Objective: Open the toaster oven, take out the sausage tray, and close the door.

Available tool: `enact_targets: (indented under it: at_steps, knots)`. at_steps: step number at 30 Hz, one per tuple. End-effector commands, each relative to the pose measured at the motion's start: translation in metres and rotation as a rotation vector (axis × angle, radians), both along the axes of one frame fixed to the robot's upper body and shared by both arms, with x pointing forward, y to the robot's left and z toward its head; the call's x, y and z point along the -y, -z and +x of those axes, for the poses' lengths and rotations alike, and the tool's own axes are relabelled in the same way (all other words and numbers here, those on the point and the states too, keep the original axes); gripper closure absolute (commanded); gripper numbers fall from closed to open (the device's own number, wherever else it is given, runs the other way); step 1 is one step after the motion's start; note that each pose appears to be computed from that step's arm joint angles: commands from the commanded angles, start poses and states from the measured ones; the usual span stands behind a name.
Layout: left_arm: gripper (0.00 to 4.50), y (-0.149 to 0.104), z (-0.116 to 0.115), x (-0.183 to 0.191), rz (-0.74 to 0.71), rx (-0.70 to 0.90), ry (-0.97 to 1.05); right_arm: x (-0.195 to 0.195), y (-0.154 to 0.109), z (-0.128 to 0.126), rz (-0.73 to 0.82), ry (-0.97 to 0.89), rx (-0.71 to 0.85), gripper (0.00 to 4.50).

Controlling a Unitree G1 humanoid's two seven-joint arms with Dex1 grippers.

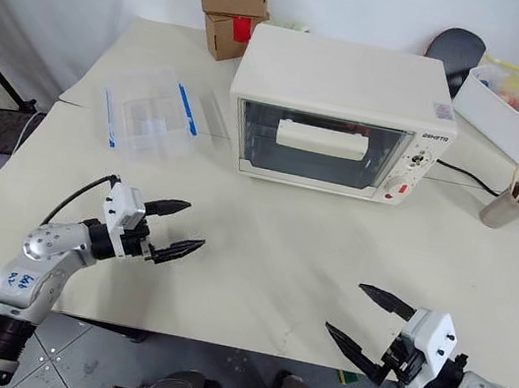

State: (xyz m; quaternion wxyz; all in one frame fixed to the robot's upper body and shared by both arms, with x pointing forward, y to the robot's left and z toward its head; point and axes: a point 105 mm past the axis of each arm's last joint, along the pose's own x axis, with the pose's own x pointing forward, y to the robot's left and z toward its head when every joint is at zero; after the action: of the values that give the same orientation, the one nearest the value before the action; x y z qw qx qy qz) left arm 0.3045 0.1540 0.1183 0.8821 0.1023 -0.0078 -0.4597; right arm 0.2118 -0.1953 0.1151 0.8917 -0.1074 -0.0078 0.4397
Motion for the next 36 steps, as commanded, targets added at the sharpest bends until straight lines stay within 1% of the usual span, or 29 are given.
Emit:
enact_targets:
  at_steps: [1,3,4,6,11,15,18,20,23,29,32,34,36]
  knots:
    - [0.04,-0.013,0.0,0.001,-0.017,0.064,0.005,-0.005,-0.019,0.013,0.041,-0.017,0.051,0.0]
    - [0.04,-0.022,0.0,-0.003,-0.077,0.06,-0.022,-0.007,-0.029,0.029,0.107,0.009,0.005,0.0]
    - [0.04,-0.031,-0.004,-0.008,-0.154,0.031,-0.022,-0.009,-0.036,0.042,0.137,0.013,-0.019,0.0]
    - [0.04,-0.042,-0.009,-0.017,-0.235,0.004,-0.028,-0.012,-0.048,0.061,0.172,0.011,-0.031,0.0]
    - [0.04,-0.044,-0.027,-0.026,-0.226,-0.014,-0.032,-0.015,-0.071,0.097,0.223,0.012,0.022,0.0]
    - [0.04,-0.044,-0.04,-0.026,-0.191,0.006,-0.013,-0.016,-0.086,0.12,0.254,0.021,0.061,0.0]
    - [0.04,-0.045,-0.043,-0.025,-0.183,0.015,0.004,-0.019,-0.093,0.129,0.259,0.008,0.092,0.0]
    - [0.04,-0.046,-0.045,-0.025,-0.196,0.021,0.004,-0.026,-0.106,0.134,0.284,-0.017,0.141,0.0]
    - [0.04,-0.045,-0.046,-0.025,-0.203,0.018,0.003,-0.031,-0.113,0.135,0.292,-0.044,0.173,0.0]
    - [0.04,-0.042,-0.046,-0.024,-0.231,0.004,-0.006,-0.041,-0.122,0.122,0.287,-0.127,0.23,0.0]
    - [0.04,-0.045,-0.04,-0.025,-0.267,0.002,-0.017,-0.05,-0.115,0.108,0.22,-0.207,0.216,0.0]
    - [0.04,-0.052,-0.033,-0.025,-0.299,0.008,-0.021,-0.054,-0.105,0.097,0.143,-0.249,0.213,0.0]
    - [0.04,-0.059,-0.028,-0.024,-0.325,0.012,-0.017,-0.055,-0.097,0.091,0.106,-0.265,0.201,0.0]
